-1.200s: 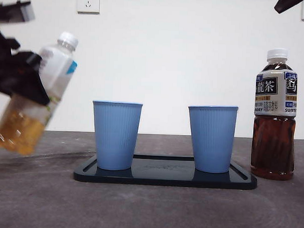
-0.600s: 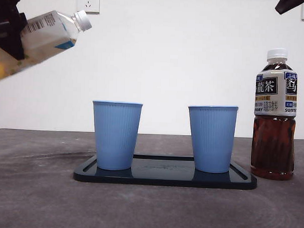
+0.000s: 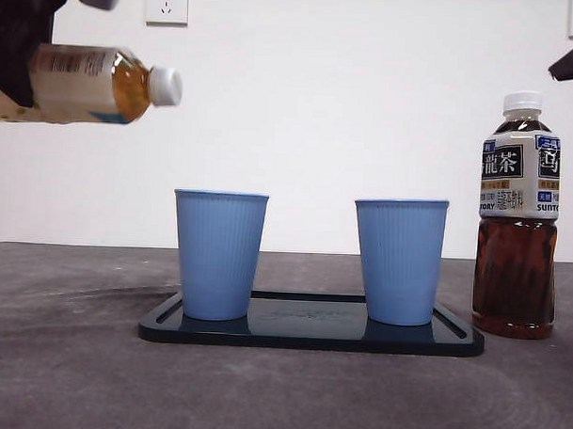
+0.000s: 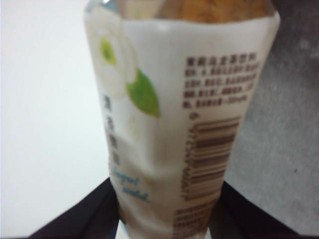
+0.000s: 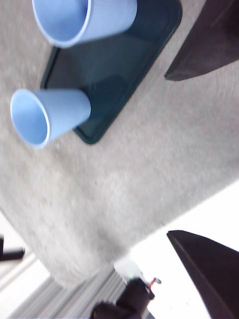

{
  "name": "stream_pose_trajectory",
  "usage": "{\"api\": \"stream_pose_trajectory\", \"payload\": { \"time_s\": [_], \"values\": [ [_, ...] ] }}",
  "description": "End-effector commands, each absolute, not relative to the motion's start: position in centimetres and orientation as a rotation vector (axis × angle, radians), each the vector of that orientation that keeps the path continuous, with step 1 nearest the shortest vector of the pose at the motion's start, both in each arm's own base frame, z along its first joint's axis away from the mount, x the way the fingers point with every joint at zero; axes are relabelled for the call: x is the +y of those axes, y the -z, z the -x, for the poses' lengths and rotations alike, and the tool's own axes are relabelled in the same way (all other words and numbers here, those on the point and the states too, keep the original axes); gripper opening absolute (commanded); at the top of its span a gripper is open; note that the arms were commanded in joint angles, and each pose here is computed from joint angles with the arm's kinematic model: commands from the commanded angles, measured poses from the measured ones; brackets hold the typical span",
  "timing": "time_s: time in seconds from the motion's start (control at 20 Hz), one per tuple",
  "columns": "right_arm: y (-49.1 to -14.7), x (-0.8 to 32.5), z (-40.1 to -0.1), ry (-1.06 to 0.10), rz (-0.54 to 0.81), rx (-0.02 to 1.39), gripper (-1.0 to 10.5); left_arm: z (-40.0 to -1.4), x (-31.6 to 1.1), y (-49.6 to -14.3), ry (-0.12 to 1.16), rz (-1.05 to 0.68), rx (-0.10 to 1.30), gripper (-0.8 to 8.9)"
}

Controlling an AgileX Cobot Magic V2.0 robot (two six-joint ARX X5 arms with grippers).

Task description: Pour the drink into the cup

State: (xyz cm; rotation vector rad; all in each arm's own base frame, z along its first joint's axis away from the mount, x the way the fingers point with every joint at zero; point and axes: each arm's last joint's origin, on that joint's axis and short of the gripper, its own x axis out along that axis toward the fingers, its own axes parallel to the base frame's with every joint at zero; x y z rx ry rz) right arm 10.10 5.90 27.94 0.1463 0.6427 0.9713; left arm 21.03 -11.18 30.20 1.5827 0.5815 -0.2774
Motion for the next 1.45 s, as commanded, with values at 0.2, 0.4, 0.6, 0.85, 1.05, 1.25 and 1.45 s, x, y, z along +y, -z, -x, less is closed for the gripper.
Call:
{"api": "stream_pose_trajectory", "payload": {
  "time_s": [0.2,0.4,0.6,0.85,1.05,1.25,1.45],
  "values": [
    [-28.5,6.3,-9.9,-1.023,-0.121,0.62,4.8,-22.2,-12.3,-30.4,0.242,-1.628,0.573,1.5],
    [-28.5,6.5,-9.8,-1.041,-0.11,0.618,4.8,-22.5,-13.0,-29.8,0.262,-1.658,0.582,1.5],
    [-28.5,6.5,-9.8,-1.047,-0.103,0.615,4.8,-23.0,-13.5,-29.7,0.233,-1.652,0.557,1.5],
    [-28.5,6.5,-9.8,-1.048,-0.102,0.615,4.8,-23.0,-13.5,-29.7,0.233,-1.653,0.558,1.49],
    [-28.4,6.5,-9.8,-1.048,-0.102,0.616,4.8,-23.0,-13.5,-29.7,0.233,-1.653,0.558,1.49],
    [-28.4,6.5,-9.8,-1.048,-0.102,0.616,4.8,-23.0,-13.5,-29.7,0.234,-1.653,0.557,1.49],
    [-28.4,6.5,-9.8,-1.048,-0.102,0.616,4.8,-23.0,-13.5,-29.7,0.232,-1.649,0.557,1.5]
  ]
}}
